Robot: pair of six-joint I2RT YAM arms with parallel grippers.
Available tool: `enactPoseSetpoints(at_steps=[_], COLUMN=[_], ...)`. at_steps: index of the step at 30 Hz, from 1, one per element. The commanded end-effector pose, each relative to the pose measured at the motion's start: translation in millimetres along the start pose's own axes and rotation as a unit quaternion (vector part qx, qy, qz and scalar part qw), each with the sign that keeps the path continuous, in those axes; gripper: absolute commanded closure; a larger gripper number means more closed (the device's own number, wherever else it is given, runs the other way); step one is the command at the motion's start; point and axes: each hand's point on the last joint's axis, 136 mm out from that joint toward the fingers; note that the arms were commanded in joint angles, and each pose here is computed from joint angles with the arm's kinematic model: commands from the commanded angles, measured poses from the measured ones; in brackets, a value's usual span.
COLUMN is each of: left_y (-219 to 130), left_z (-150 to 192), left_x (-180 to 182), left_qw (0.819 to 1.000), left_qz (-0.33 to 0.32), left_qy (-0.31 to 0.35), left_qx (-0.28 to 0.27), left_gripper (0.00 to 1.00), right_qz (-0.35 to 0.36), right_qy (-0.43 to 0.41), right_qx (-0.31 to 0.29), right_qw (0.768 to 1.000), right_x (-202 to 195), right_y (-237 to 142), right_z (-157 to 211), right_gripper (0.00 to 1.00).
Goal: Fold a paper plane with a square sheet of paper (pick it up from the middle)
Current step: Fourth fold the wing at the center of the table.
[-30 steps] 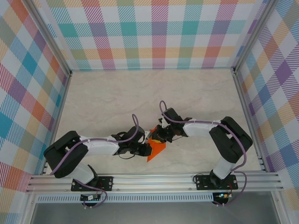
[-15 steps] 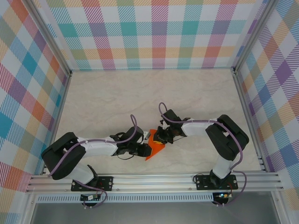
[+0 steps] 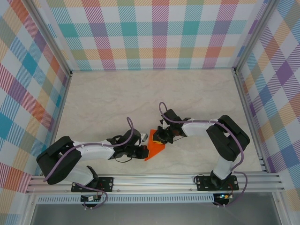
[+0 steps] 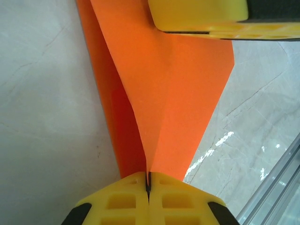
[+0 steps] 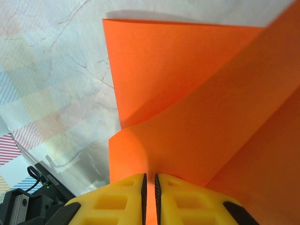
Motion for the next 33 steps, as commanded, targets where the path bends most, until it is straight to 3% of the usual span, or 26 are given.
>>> enactPoseSetpoints(at_steps=[1,18,33], left_y=[-3.1,2.3,4.6], left_z=[-2.2,-0.7,1.8], left_x=[11.1,8.6,9.1], left_qw=[1.000,1.000,0.999], left_qz=[-0.015,-0.012,-0.026], left_qy=[-0.017,-0.018,-0.006], left_qx=[-0.017,-0.003,0.021], left_gripper=[1.00,1.00,0.99], right_qz=[-0.019,-0.042,0.034], right_qy=[-0.018,-0.049,-0.009], right_qx=[0.004,0.038,0.034], right_qw=[1.000,0.997,0.999], right_x=[15.9,34.3,-9.2], right_y=[-1.4,7.5,24.1], right_z=[-2.3,8.4,9.7], right_gripper=[0.84,0.82,0.84])
Point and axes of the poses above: each hand's point on the last joint's axis, 136 mm out from that joint toward the fingers, its own y axis out along the fingers, its own x axis along the line the jaws close on, z = x × y, and after that the axes turned 8 degrees about -y, right-handed
